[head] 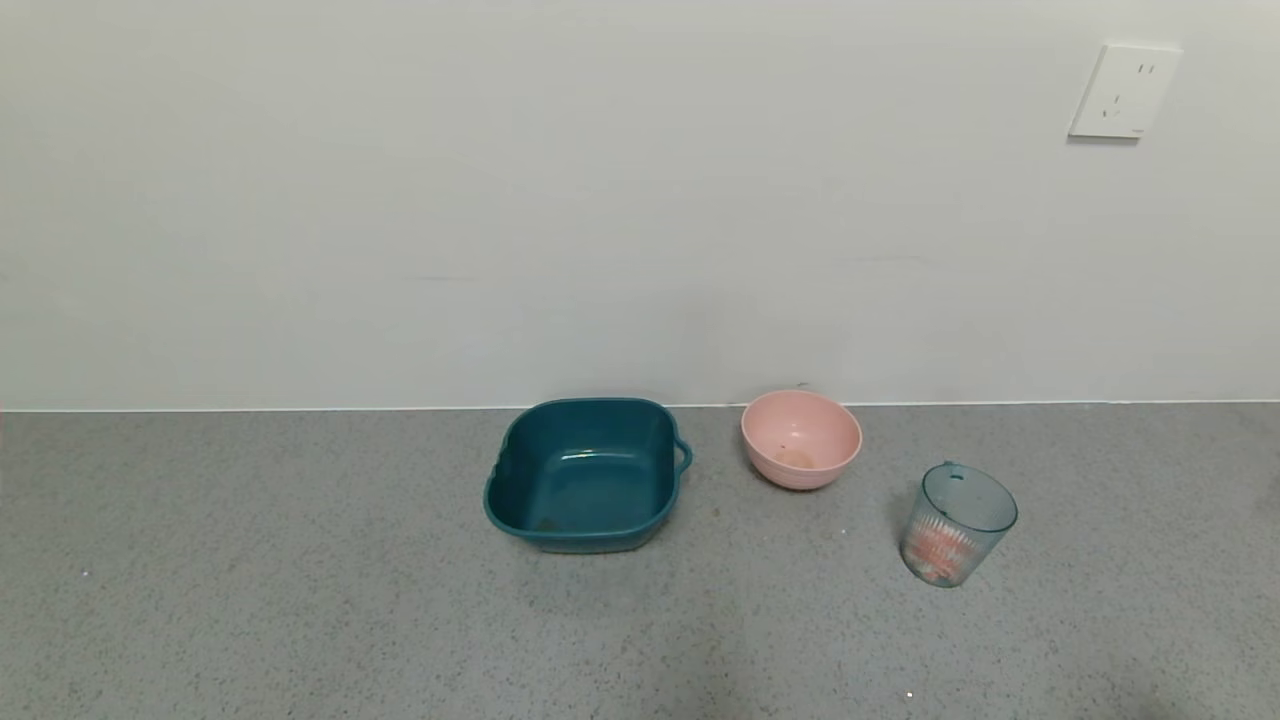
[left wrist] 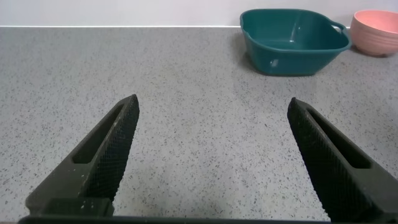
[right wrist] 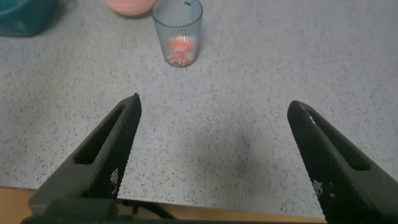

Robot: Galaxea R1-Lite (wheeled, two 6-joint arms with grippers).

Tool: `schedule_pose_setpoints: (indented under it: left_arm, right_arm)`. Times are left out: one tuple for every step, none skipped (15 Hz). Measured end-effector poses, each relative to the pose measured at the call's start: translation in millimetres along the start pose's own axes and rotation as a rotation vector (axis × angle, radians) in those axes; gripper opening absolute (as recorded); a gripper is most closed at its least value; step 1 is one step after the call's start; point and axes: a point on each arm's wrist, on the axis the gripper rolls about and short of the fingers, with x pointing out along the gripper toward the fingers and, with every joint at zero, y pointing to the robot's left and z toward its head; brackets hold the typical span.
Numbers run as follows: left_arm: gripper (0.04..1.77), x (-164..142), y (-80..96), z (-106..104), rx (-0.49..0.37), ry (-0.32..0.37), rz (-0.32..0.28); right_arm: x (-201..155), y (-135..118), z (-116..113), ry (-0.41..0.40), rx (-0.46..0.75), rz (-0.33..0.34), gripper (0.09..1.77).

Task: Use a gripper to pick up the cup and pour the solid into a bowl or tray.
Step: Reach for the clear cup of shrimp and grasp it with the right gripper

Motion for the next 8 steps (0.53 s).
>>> schedule_pose_setpoints:
  left_arm:
    - [1.72, 0.0, 0.0, 0.0, 0.000, 0.000, 0.000]
    - [1.72, 0.0, 0.0, 0.0, 0.000, 0.000, 0.000]
    - [1.72, 0.0, 0.0, 0.0, 0.000, 0.000, 0.000]
    - [1.72, 0.0, 0.0, 0.0, 0.000, 0.000, 0.000]
    - [1.72, 0.0, 0.0, 0.0, 0.000, 0.000, 0.000]
    - [1.72, 0.0, 0.0, 0.0, 0.000, 0.000, 0.000]
    - [1.72, 0.0, 0.0, 0.0, 0.000, 0.000, 0.000]
    - [1.72, 0.0, 0.0, 0.0, 0.000, 0.000, 0.000]
  right_arm:
    - [10.2, -0.2, 9.0, 0.044, -0.002, 0.012, 1.71]
    - [21.7, 0.1, 18.1, 0.086, -0.006, 0.029, 1.71]
    - [32.9, 0.8, 24.5, 0.127, -0.009, 0.044, 1.71]
    - [43.5, 1.9, 29.9, 0.159, -0.014, 0.058, 1.71]
    - [56.5, 3.2, 34.2, 0.191, -0.018, 0.072, 1.71]
    - [68.3, 4.4, 36.3, 0.224, -0.017, 0.091, 1.71]
    - [80.0, 5.8, 37.3, 0.255, -0.016, 0.115, 1.71]
    - [92.4, 7.0, 37.9, 0.287, -0.014, 0.136, 1.71]
